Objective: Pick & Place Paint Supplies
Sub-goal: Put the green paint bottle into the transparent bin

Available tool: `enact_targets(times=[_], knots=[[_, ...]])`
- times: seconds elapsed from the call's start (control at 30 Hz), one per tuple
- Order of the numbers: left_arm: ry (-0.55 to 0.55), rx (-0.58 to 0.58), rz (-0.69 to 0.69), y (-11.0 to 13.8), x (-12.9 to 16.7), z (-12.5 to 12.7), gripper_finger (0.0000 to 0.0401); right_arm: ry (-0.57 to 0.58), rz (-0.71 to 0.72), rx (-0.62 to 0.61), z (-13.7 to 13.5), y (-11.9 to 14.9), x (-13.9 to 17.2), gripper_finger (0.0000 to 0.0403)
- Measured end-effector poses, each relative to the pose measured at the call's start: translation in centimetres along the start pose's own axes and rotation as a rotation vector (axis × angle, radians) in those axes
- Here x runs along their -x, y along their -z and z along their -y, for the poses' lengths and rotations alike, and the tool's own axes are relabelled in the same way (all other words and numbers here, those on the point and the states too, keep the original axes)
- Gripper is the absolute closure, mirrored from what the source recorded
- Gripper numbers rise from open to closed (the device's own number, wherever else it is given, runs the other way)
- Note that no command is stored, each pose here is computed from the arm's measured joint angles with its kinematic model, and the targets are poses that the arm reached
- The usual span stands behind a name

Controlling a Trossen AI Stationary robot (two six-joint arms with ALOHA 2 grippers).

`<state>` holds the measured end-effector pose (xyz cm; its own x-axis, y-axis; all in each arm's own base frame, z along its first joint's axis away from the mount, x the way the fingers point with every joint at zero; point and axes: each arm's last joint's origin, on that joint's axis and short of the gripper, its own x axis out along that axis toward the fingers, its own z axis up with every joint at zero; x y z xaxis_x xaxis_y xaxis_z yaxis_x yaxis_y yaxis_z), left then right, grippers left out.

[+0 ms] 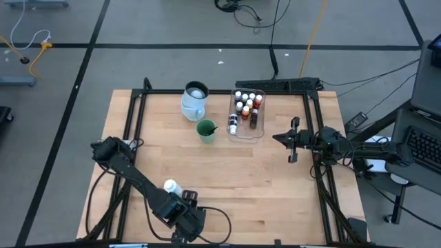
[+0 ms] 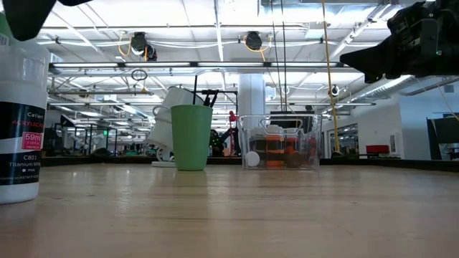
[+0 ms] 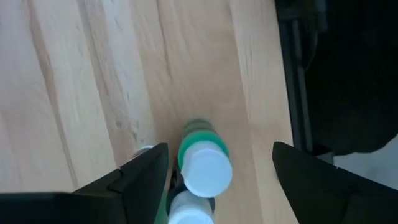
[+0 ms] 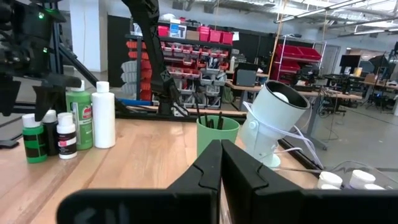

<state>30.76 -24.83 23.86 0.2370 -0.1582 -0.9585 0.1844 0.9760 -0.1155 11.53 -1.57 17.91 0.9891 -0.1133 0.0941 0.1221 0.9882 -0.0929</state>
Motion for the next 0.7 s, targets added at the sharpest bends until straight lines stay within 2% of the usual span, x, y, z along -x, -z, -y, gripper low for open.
enact_targets(times=[0.23,0.57,0.7], knots=[[-0.028,-0.038,-0.041,0.9,-1.2,-0.4,0.0107,0.000,-0.003,0.001,0.0,0.0,0.0,0.0401],[-0.040,-0.051,-0.034,0.7,-1.2,-0.7,0.0109,0.000,-0.003,0.002,0.0,0.0,0.0,0.0401],[-0.028,-0.084,-0.040,0.7,-1.2,-0.7,0.0139,0.000,-0.003,0.003,0.0,0.0,0.0,0.0401]])
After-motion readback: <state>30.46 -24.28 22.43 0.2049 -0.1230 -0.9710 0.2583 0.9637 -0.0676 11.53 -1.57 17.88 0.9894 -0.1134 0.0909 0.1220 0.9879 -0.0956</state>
